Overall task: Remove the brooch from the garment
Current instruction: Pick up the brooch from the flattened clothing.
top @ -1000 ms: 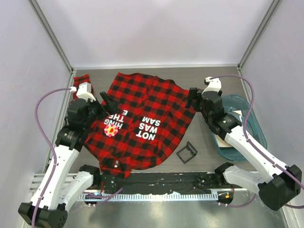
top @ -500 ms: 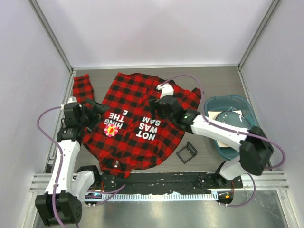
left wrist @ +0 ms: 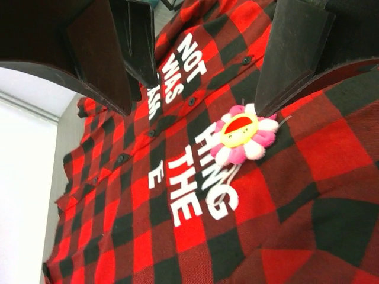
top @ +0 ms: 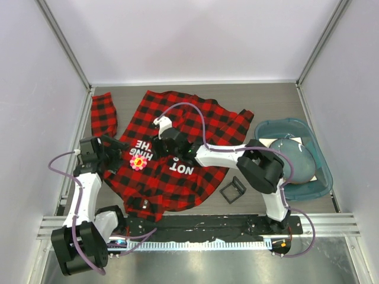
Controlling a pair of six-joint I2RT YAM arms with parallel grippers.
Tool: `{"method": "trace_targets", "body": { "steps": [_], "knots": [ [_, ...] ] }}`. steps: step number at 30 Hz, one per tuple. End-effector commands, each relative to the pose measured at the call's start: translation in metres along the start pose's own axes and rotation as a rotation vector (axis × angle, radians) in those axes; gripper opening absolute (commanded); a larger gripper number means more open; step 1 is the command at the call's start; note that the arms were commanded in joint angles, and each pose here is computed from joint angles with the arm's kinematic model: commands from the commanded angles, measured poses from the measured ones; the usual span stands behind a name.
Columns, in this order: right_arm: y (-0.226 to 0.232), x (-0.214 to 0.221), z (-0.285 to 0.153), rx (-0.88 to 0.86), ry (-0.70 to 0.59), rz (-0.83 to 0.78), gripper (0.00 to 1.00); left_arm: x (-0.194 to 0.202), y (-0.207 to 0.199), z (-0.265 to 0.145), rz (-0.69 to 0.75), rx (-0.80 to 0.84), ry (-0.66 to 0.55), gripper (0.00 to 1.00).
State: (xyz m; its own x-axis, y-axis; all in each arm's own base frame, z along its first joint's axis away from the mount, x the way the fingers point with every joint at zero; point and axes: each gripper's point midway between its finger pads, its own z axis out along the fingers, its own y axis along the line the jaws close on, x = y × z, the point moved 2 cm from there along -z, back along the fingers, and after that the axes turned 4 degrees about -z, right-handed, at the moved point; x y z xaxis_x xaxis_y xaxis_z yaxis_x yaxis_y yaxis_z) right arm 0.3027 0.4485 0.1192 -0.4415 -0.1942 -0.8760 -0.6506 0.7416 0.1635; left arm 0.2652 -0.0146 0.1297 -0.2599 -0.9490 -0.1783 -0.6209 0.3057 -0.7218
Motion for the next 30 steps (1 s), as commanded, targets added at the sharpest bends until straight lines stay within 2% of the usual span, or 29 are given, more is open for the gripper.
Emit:
{"method": "trace_targets", "body": {
  "steps": [1, 3, 6, 7, 10, 16, 22, 25, 30],
  "knots": [
    [0.017, -0.035, 0.016, -0.087, -0.189, -0.014, 0.52, -0.009, 0.018, 0.009, -0.032, -0.073, -0.032, 0.87],
    [0.023, -0.026, 0.025, -0.107, -0.203, -0.045, 0.51, -0.007, 0.025, 0.017, -0.041, -0.09, -0.004, 0.86],
    [0.032, -0.013, 0.033, -0.134, -0.2, -0.101, 0.49, -0.006, 0.028, 0.027, -0.056, -0.072, 0.039, 0.79],
    [0.034, -0.008, 0.036, -0.153, -0.192, -0.112, 0.41, -0.003, 0.029, 0.03, -0.059, -0.064, 0.055, 0.74],
    [0.037, 0.003, 0.042, -0.176, -0.171, -0.133, 0.34, 0.0, 0.028, 0.039, -0.068, -0.038, 0.09, 0.68],
    [0.049, 0.019, 0.044, -0.231, -0.164, -0.157, 0.29, -0.004, 0.034, 0.041, -0.003, -0.055, 0.07, 0.6],
    [0.059, 0.022, 0.046, -0.248, -0.169, -0.19, 0.29, -0.008, 0.05, 0.034, 0.033, -0.124, 0.008, 0.59],
    [0.066, 0.024, 0.044, -0.257, -0.17, -0.208, 0.29, -0.004, 0.052, 0.034, 0.038, -0.105, 0.019, 0.59],
    [0.076, 0.027, 0.051, -0.259, -0.153, -0.267, 0.21, 0.002, 0.055, 0.034, 0.053, -0.086, 0.043, 0.6]
  ]
}}
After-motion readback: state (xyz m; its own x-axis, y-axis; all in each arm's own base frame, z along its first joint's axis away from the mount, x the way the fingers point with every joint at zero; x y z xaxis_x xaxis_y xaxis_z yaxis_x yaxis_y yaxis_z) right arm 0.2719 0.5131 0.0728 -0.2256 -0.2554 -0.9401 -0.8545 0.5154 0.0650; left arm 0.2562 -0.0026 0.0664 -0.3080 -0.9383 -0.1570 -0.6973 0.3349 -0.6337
